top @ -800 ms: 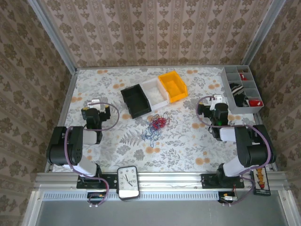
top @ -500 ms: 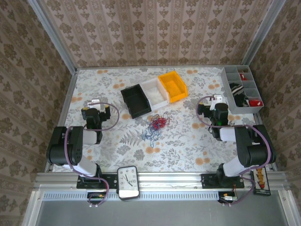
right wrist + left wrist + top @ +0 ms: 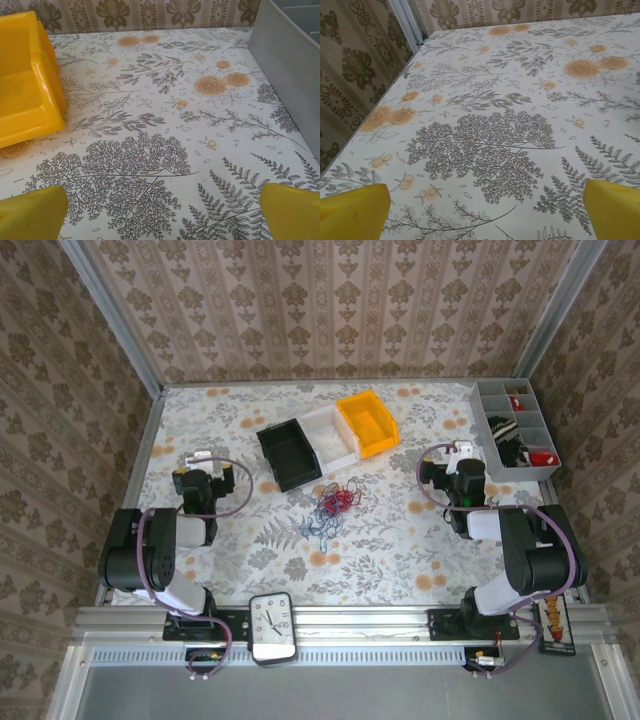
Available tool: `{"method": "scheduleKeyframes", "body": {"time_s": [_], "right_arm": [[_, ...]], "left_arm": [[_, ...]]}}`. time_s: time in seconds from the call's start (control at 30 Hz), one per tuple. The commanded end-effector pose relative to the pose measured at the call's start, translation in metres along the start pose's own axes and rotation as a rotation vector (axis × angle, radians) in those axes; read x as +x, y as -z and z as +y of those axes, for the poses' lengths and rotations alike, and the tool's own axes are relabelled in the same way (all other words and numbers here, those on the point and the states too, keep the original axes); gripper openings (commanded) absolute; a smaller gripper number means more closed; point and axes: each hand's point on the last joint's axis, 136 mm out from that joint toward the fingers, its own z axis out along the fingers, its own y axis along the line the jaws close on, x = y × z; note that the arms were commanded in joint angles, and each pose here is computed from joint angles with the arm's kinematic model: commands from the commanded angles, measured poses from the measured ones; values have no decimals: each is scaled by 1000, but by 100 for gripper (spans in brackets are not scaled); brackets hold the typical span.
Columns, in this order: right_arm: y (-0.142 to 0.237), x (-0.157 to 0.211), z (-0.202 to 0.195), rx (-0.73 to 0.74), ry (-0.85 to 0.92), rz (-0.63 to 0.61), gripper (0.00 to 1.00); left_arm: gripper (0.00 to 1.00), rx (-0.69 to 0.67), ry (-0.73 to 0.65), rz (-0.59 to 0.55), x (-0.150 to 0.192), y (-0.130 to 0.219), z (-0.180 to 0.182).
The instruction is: Untangle the cables
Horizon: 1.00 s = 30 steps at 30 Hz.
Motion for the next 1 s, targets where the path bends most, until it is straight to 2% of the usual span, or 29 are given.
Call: {"method": "scheduleKeyframes", "body": {"time_s": [0.0,0.2,0.33,0.37,0.4,0.43,0.5,0.6,0.77,0.83,0.93,0.97], "right_arm": [[0,-3,1,-9,12,-19,100],[0,-3,1,-13,9,-15,100],[1,-16,1,-6,10,4,100],[3,-23,2,-10,14,51,97],[4,-31,3,-7,9,127,88],[6,-35,2,6,-21,202,78],[8,-44,8,25,-61,246,67],[18,-61,42,-30,-64,223,66],[35,-50,136,-207,37,341,70],[46,-44,171,-293,38,393,69],[64,-31,210,-400,3,465,67],[69,-26,217,-419,-14,488,67]], "left_arm": [[100,-4,12,-29,-11,-3,3],[100,0,11,-23,-10,-4,2],[100,-14,-93,8,-34,2,-10],[100,-59,-131,15,-46,6,-10],[100,-92,-168,14,-61,11,-15],[100,-91,-192,9,-73,17,-25],[100,-55,-230,-17,-90,29,-51],[100,-88,-105,-69,-110,49,-76],[100,7,176,145,-95,65,-121],[100,86,264,200,-88,71,-145],[99,149,382,256,-73,78,-161],[96,146,408,271,-68,79,-160]]}}
